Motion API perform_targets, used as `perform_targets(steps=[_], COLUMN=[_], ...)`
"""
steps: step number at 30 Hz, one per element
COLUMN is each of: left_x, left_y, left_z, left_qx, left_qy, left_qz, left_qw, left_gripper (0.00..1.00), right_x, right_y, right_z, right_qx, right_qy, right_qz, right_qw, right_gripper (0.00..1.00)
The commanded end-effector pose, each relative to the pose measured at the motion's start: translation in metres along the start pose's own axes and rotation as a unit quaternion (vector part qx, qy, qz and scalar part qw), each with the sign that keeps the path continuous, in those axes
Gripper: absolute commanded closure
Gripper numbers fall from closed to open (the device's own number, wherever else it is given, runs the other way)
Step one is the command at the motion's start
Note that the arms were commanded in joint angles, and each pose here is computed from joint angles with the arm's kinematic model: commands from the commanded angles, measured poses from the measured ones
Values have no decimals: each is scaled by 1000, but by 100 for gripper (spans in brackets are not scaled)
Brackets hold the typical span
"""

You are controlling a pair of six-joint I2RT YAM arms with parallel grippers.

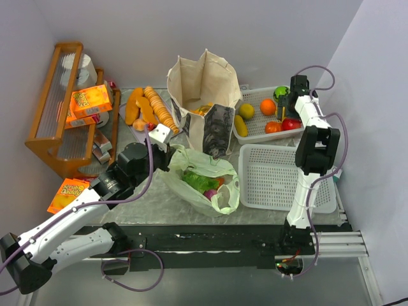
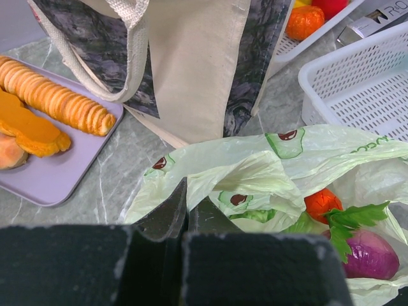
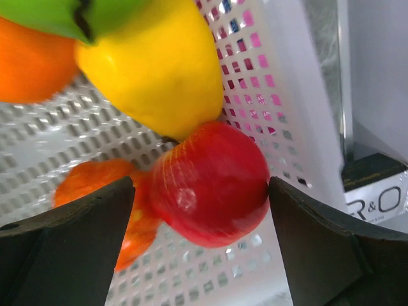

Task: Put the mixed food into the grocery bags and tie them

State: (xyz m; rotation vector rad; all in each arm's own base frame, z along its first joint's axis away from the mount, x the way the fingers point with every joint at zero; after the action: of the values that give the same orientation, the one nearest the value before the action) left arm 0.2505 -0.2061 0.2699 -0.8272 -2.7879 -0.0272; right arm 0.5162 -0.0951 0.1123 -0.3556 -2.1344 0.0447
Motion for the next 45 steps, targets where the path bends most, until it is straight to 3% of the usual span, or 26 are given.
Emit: perform_targets(steps=[1, 3, 5, 10, 16, 23, 27, 28, 30, 31, 35, 42, 45], left_x=[-2, -3, -3, -3, -2, -1, 0, 2, 4, 6, 7, 10, 11], left_y=[2, 2, 2, 2, 3, 4, 7, 7, 9, 9, 12, 14, 15], left_z=[-6, -6, -6, -5, -7, -7, -10, -12, -14, -16, -17, -19, -21], left_qx=[-4, -5, -4, -5, -5, -4, 0, 2, 6, 7, 6, 9, 11], left_qy=[-13, -13, -12, -12, -14, -16, -24, -29, -38, -43, -44, -50, -52], left_qz=[-3, -3, -4, -5, -7, -9, -18, -19, -23, -22, -30, -35, -38], left_qw=[1000, 1000, 1000, 1000, 1000, 1000, 1000, 999, 999, 999, 999, 998, 998], left_gripper=[99, 99, 99, 99, 99, 99, 99, 99, 99, 99, 99, 99, 99], right_x=[-18, -21, -24, -15, 51, 167, 250, 260, 287, 299, 331, 352, 338], right_y=[0, 0, 1, 4, 7, 19, 71, 108, 140, 180, 249, 299, 302], right_z=[15, 18, 19, 8, -23, -48, -31, -10, 8, 35, 101, 202, 229], right_qx=[18, 19, 22, 20, 1, -17, 2, 26, 38, 73, 131, 215, 228], right_qy=[23, 26, 26, 5, -75, -217, -283, -277, -289, -273, -217, -127, -98], right_qz=[11, 11, 11, -3, -31, -43, -132, -176, -228, -279, -389, -435, -414], right_qw=[1000, 999, 999, 1000, 997, 975, 950, 944, 929, 918, 886, 865, 876], right_gripper=[8, 9, 16, 58, 80, 86, 87, 87, 86, 87, 87, 89, 90])
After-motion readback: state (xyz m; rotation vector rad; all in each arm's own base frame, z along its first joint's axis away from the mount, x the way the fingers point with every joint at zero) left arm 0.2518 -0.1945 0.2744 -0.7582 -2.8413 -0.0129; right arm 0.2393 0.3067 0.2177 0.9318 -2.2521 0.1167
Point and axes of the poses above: each gripper's point midway between its finger pads, its own x axis back along the fingers, its own y axis along the line the jaws close on, z = x × y, the point moved 1 cm from there along x, back along the fingers
